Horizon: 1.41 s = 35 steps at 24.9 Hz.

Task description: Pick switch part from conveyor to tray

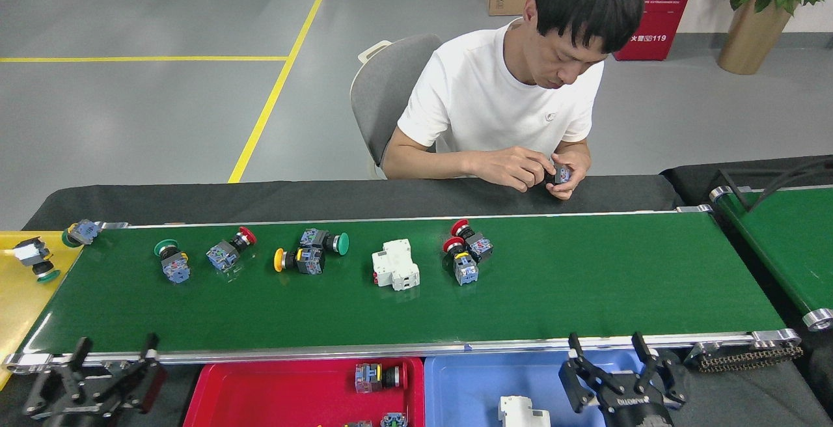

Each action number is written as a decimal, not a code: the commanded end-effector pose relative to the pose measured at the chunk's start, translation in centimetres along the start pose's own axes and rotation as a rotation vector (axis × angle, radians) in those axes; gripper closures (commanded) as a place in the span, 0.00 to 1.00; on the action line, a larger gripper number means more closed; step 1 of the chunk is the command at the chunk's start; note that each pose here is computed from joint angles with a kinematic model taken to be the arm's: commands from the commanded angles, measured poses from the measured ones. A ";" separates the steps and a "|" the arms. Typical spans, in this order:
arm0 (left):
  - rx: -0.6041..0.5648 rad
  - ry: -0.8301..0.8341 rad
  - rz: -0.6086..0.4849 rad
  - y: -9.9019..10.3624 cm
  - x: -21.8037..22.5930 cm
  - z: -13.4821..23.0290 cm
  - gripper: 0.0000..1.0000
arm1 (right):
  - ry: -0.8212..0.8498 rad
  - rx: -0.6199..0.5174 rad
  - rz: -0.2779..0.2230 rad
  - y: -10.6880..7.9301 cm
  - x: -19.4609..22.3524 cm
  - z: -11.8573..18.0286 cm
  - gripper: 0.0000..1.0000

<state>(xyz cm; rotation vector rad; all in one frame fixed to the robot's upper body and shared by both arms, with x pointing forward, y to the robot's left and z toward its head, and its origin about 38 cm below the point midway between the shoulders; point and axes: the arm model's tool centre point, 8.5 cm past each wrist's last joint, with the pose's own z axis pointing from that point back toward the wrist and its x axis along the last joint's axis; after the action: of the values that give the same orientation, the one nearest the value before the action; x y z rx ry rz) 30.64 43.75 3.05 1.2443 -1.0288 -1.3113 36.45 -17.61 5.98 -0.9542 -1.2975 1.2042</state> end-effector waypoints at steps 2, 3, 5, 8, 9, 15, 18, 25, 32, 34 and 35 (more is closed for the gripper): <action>0.046 -0.092 -0.017 1.9 2.1 -2.5 0.00 | -0.062 0.021 0.012 -0.2 4.4 -3.9 0.03; 0.041 -0.127 -0.016 2.3 3.3 -3.8 0.00 | -0.082 0.039 0.019 0.2 6.1 -5.1 0.03; -0.003 -0.179 -0.023 2.7 4.5 -6.2 0.00 | -0.113 0.067 0.031 0.5 8.6 -7.0 0.03; -0.039 -0.252 -0.001 4.2 5.6 -10.7 0.00 | -0.142 0.140 0.060 2.2 11.4 -9.0 0.03; -0.041 -0.300 0.016 4.8 6.6 -12.2 0.00 | -0.151 0.152 0.080 2.5 11.6 -9.4 0.03; -0.111 -0.469 0.037 5.7 10.4 -16.4 0.00 | -0.157 0.180 0.047 1.4 11.6 -12.7 0.19; -0.128 -0.439 0.027 5.8 11.5 -17.6 0.00 | -0.219 0.206 0.060 1.5 12.5 -13.5 0.48; -0.195 -0.289 -0.021 4.2 12.5 -19.1 0.00 | -0.314 0.210 0.079 1.4 14.0 -13.5 0.97; -0.199 -0.272 -0.009 4.3 12.2 -19.4 0.00 | -0.487 0.118 0.032 -2.1 15.5 -12.5 0.96; -0.197 -0.253 -0.012 4.4 11.9 -19.5 0.00 | -0.554 0.092 0.037 -3.2 12.8 -10.9 0.95; -0.194 -0.244 -0.013 4.6 11.7 -19.6 0.00 | -0.602 0.071 0.031 -3.6 11.5 -9.7 0.94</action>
<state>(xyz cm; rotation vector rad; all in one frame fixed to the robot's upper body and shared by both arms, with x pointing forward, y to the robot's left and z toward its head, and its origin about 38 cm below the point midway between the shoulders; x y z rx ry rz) 50.09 32.33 2.34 0.9170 -1.0172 -1.5863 45.62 -4.99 9.15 -0.5972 -1.6021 1.5901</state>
